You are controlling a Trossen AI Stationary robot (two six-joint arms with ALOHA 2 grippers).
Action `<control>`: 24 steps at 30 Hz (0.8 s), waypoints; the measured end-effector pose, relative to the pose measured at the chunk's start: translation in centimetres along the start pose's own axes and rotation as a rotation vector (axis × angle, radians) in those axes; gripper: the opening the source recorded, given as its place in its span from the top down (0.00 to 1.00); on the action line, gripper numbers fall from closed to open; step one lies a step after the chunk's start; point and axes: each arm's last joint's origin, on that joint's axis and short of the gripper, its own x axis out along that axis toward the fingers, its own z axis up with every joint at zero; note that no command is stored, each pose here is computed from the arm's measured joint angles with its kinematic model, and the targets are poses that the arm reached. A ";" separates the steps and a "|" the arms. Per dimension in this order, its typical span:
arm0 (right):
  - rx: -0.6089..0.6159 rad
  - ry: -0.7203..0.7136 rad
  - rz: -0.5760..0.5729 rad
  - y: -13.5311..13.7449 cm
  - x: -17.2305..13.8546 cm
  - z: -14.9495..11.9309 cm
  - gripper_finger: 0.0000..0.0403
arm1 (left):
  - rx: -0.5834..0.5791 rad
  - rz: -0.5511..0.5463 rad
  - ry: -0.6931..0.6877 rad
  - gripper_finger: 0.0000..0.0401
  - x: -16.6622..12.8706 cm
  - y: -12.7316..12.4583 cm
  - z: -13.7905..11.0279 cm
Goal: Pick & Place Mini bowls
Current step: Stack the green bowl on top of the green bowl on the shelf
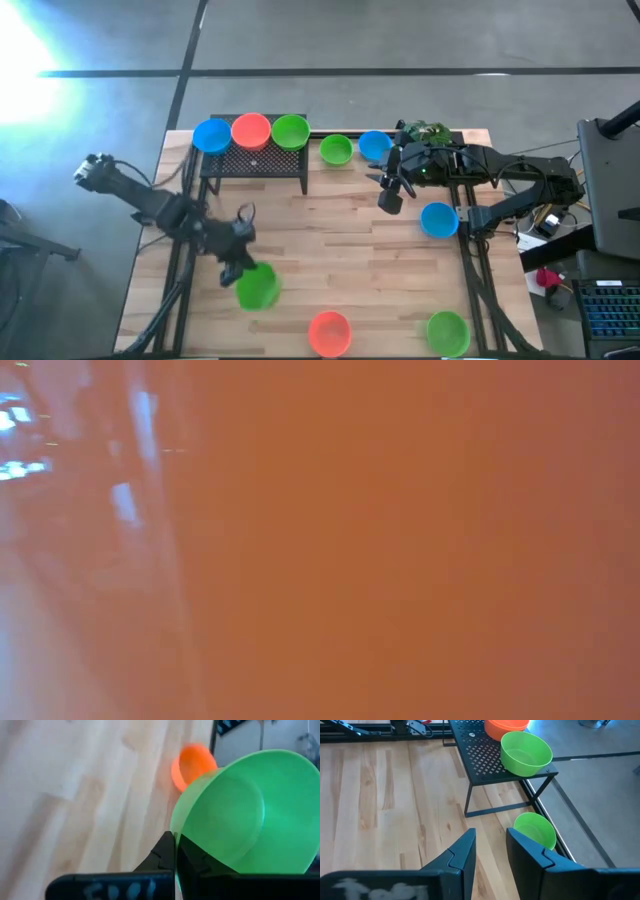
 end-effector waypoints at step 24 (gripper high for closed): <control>-0.027 0.000 0.000 0.0 0.0 0.0 0.77 | -0.142 0.408 -0.376 1.00 -13.2 7.8 15.9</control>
